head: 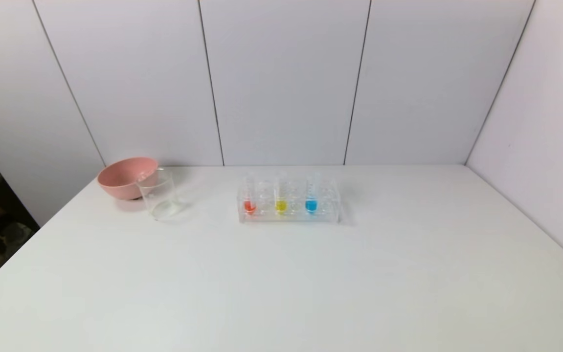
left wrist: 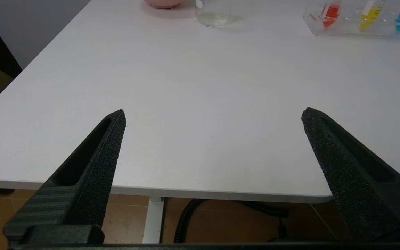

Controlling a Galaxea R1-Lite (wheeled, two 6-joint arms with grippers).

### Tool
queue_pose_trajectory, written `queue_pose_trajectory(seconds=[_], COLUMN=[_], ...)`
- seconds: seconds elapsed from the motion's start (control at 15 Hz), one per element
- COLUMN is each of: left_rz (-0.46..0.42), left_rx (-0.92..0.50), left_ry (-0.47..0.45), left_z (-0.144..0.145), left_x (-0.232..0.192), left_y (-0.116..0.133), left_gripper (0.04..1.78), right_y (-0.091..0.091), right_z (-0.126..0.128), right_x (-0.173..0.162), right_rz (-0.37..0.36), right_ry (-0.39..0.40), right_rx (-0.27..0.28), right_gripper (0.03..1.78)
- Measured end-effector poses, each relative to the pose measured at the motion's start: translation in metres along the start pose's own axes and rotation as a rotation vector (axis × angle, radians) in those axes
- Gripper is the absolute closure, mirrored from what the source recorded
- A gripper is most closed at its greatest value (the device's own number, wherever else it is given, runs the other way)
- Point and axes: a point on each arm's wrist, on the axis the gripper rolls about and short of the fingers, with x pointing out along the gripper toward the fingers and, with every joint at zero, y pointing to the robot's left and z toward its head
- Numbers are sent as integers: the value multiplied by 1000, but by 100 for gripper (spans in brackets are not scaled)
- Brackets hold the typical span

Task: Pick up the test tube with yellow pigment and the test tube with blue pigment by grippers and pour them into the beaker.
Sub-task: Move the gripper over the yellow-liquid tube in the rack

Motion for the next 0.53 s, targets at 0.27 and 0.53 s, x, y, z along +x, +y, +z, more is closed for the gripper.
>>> queue_pose_trajectory(seconds=[0.27,0.53], left_rz=[-1,-3], left_rx=[0,1], left_ry=[0,1], left_z=[0,0], left_x=[0,0], left_y=[0,0], left_gripper=[6,6], right_y=[0,0], right_z=[0,0], right_x=[0,0], right_rz=[0,0], right_ry=[0,0], right_rx=[0,0], right_gripper=[10,10])
